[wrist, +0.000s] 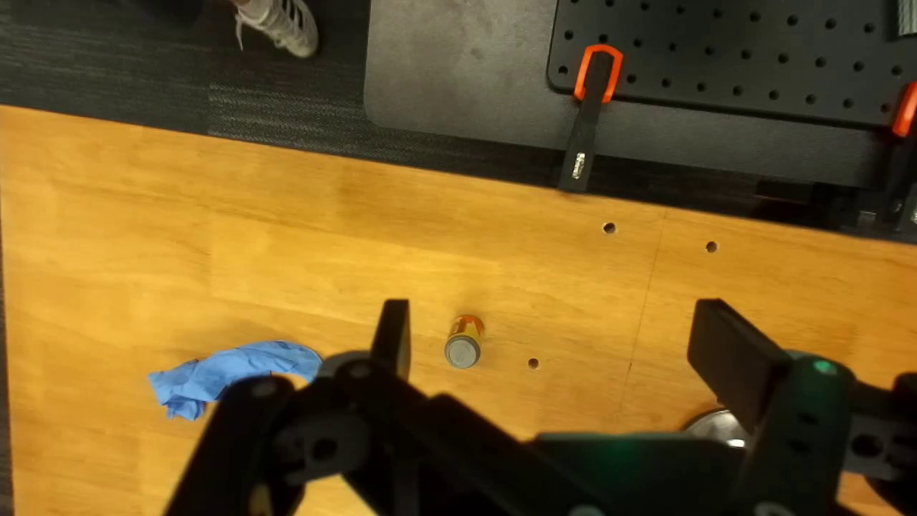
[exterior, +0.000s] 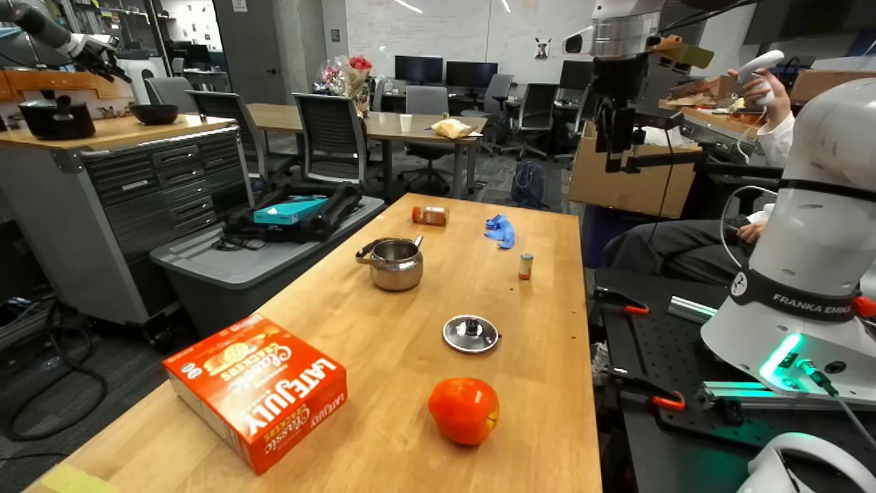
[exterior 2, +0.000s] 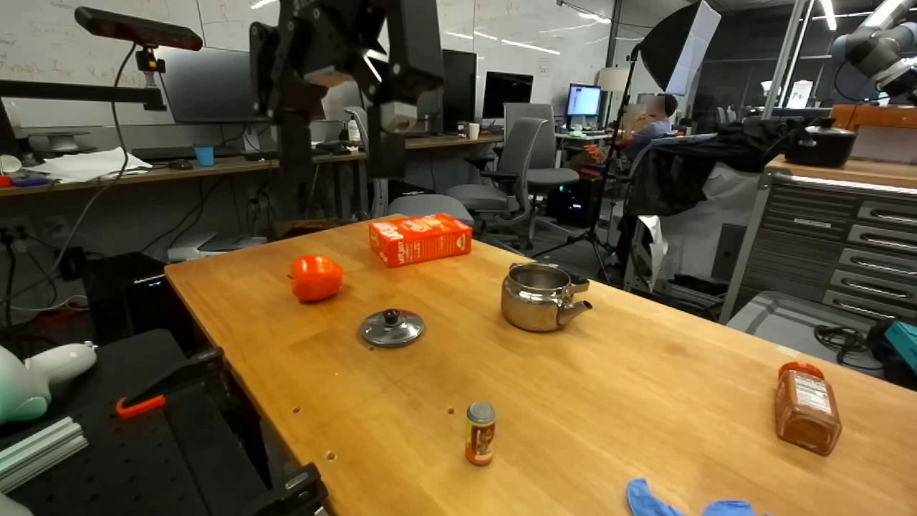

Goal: Pick up the lid on the table and put it on the kettle

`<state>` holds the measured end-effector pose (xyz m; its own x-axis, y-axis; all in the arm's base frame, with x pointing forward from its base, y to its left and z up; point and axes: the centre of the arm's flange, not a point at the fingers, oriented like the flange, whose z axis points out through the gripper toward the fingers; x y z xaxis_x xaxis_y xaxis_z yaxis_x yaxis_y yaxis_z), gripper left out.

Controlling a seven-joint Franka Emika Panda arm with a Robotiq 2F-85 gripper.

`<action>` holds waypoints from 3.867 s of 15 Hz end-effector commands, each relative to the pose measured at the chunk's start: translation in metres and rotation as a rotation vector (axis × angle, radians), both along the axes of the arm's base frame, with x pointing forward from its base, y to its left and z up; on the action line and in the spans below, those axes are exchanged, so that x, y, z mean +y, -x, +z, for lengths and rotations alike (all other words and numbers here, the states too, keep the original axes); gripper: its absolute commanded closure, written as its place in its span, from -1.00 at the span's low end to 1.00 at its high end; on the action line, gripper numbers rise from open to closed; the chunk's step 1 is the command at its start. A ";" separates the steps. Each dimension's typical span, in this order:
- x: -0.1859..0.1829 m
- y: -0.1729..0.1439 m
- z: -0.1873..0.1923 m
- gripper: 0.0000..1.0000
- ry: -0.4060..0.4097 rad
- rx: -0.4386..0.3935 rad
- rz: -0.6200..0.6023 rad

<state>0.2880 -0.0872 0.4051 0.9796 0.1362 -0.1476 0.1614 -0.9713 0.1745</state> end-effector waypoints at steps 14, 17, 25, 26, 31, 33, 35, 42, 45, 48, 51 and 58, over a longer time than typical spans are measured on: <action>0.000 0.000 0.000 -1.00 0.000 0.000 0.000; 0.000 0.000 0.000 -1.00 0.000 0.000 0.000; 0.000 0.000 0.000 -1.00 0.000 0.000 0.000; 0.000 0.000 0.000 -1.00 0.000 0.000 0.000; 0.003 -0.007 -0.004 -1.00 -0.089 -0.093 -0.075; 0.008 -0.011 -0.008 -1.00 -0.143 -0.138 -0.080; 0.014 -0.017 -0.011 -1.00 -0.180 -0.174 -0.084; 0.054 -0.044 -0.026 -1.00 -0.201 -0.230 -0.025; 0.073 -0.054 -0.039 -1.00 -0.191 -0.237 0.002; 0.092 -0.060 -0.053 -1.00 -0.188 -0.261 0.047; 0.109 -0.066 -0.064 -1.00 -0.191 -0.288 0.091; 0.137 -0.074 -0.091 -1.00 -0.199 -0.218 0.145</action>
<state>0.3746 0.0382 0.3334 0.9538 0.2815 0.1046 0.2777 -0.9594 0.0497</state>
